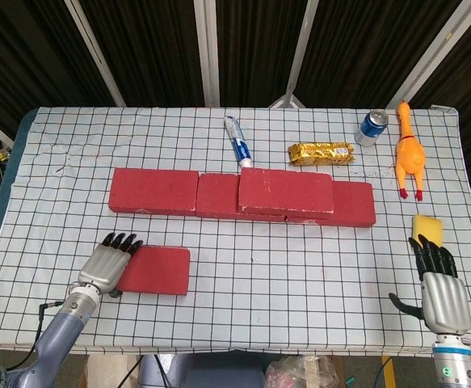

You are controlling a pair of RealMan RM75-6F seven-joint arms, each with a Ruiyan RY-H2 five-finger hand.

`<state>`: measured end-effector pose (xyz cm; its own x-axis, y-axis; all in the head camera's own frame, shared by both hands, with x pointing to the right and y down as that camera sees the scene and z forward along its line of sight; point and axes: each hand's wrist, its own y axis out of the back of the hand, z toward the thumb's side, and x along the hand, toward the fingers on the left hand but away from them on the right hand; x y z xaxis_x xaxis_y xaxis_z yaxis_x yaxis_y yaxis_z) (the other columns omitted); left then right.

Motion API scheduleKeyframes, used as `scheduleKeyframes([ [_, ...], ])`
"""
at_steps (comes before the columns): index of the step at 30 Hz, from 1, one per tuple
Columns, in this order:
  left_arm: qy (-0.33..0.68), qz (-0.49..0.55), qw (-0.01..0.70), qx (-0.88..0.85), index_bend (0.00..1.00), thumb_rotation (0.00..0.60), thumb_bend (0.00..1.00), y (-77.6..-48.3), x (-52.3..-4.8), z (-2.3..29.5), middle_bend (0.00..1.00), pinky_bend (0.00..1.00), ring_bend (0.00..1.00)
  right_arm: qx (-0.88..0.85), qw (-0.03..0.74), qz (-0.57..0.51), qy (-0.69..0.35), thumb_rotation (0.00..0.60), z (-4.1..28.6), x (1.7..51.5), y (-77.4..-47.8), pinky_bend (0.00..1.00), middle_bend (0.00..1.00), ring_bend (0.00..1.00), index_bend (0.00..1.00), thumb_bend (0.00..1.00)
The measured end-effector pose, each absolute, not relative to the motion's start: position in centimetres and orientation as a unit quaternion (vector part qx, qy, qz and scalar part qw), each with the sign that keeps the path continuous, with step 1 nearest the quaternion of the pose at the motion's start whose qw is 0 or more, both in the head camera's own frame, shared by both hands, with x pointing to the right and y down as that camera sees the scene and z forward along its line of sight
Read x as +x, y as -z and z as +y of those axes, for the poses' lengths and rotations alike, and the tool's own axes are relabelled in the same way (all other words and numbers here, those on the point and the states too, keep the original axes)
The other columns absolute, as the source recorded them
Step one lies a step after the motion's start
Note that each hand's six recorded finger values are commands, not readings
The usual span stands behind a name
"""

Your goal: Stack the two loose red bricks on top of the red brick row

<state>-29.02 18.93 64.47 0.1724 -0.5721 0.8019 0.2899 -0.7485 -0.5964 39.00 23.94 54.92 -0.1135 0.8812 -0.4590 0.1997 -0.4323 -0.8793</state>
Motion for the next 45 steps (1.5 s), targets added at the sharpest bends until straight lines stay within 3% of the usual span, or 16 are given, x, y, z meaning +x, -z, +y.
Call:
scheduleKeyframes([
  [9,0.638,0.097,0.341,-0.683,0.0,0.6,0.0,-64.9,-28.7,19.0,0.0,0.05,0.0,-0.6,0.281,-0.451,-0.597,0.6,23.9,39.1,-55.0,0.0,0.0,0.0,0.01,0.19],
  [20,0.644,0.088,0.344,-0.678,0.0,0.6,0.0,-65.3,-28.6,19.0,0.01,0.17,0.04,-0.601,0.276,-0.453,-0.598,0.6,23.9,39.2,-55.1,0.0,0.0,0.0,0.01,0.19],
  [26,0.644,0.091,0.35,-0.674,0.01,0.6,0.0,-65.1,-28.5,18.6,0.09,0.21,0.11,-0.6,0.273,-0.456,-0.598,0.6,23.9,39.3,-55.1,0.0,0.0,0.0,0.01,0.19],
  [40,0.642,0.108,0.363,-0.666,0.0,0.6,0.0,-64.4,-28.5,17.0,0.26,0.22,0.14,-0.605,0.263,-0.453,-0.6,0.6,23.9,39.2,-55.4,0.0,0.0,0.0,0.01,0.19],
  [45,0.636,0.114,0.372,-0.666,0.01,0.6,0.0,-63.8,-28.2,15.9,0.33,0.25,0.19,-0.605,0.261,-0.453,-0.601,0.6,23.9,39.2,-55.5,0.0,0.0,0.0,0.01,0.19],
])
